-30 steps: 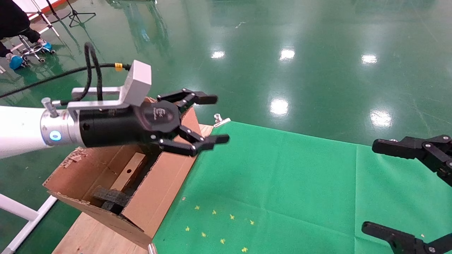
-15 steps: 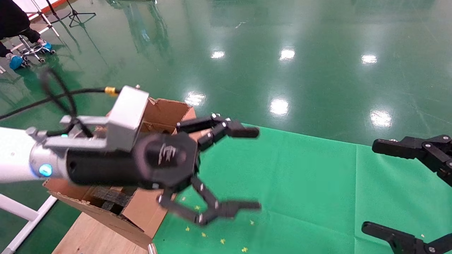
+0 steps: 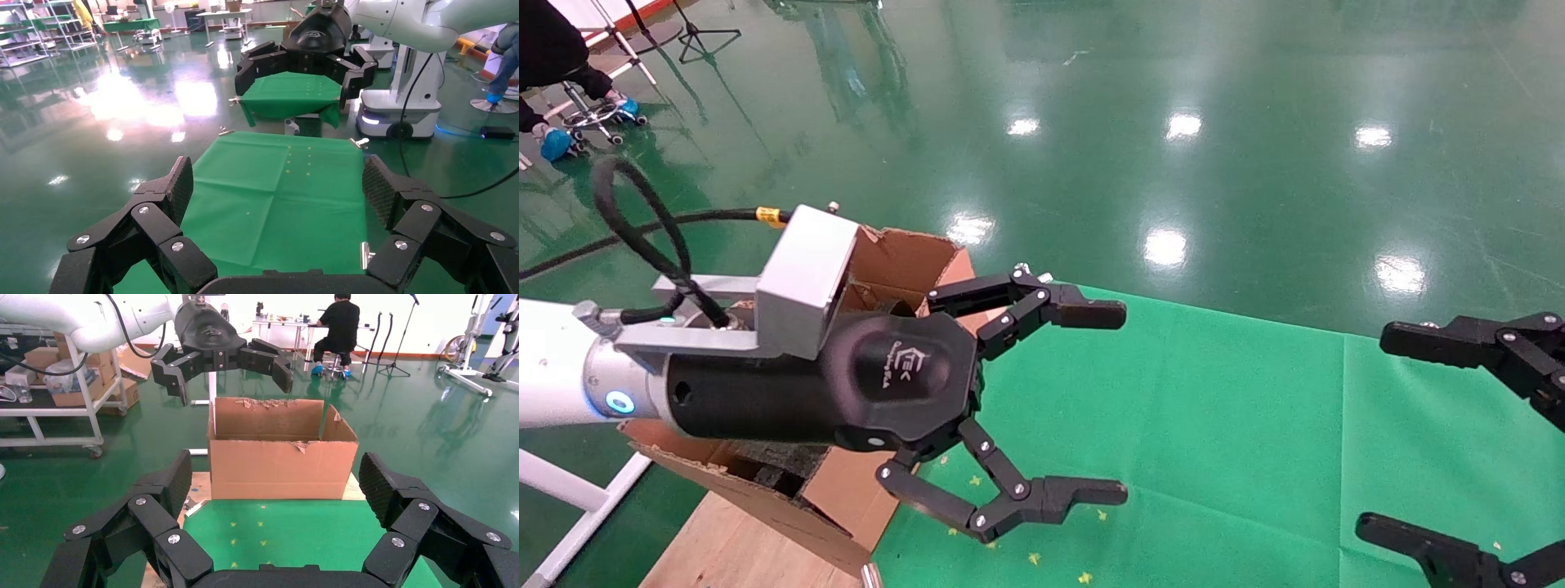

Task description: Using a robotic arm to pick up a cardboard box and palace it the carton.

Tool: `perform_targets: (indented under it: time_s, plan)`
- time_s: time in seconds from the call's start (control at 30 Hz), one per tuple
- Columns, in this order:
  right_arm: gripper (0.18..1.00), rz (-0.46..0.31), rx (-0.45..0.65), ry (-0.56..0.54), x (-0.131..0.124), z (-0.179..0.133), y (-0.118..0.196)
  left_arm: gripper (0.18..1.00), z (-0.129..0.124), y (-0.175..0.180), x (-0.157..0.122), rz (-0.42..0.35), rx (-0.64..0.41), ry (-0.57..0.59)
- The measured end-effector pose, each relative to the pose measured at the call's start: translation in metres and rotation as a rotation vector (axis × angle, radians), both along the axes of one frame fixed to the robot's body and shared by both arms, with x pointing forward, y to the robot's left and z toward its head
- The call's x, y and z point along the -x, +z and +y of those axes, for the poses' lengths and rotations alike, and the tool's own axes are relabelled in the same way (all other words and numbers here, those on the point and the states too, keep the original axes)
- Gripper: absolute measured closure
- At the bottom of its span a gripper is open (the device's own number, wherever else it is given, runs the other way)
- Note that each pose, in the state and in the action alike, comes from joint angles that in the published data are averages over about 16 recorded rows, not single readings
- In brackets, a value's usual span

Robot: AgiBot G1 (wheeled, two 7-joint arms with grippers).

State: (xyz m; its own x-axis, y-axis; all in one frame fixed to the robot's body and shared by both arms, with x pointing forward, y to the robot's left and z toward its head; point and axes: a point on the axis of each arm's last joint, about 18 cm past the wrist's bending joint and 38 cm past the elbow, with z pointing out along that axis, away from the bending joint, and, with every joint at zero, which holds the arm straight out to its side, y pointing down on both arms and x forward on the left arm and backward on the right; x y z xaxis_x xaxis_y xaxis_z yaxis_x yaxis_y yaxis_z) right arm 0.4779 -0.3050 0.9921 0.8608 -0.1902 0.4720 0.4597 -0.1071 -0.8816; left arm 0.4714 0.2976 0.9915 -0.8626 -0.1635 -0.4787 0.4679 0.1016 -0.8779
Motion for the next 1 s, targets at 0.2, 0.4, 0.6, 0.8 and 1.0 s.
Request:
perform_targets:
  time_s: [0.2,0.4,0.6,0.8,1.0]
  plan:
    - [0.178,0.000,0.000,0.000,0.0000,0.0000,0.0000,0.183,0.0013,0.0003,-0.0021,0.001,-0.001,0.010]
    - [0.178,0.000,0.000,0.000,0.0000,0.0000,0.0000,0.183,0.0021,0.0005,-0.0033,0.002,-0.001,0.015]
    - [0.178,0.000,0.000,0.000,0.0000,0.0000,0.0000,0.183,0.0026,0.0007,-0.0041,0.002,-0.002,0.019]
    - [0.178,0.000,0.000,0.000,0.0000,0.0000,0.0000,0.183,0.0029,0.0007,-0.0045,0.002,-0.002,0.021]
    - [0.178,0.000,0.000,0.000,0.0000,0.0000,0.0000,0.183,0.0030,0.0007,-0.0048,0.003,-0.002,0.022]
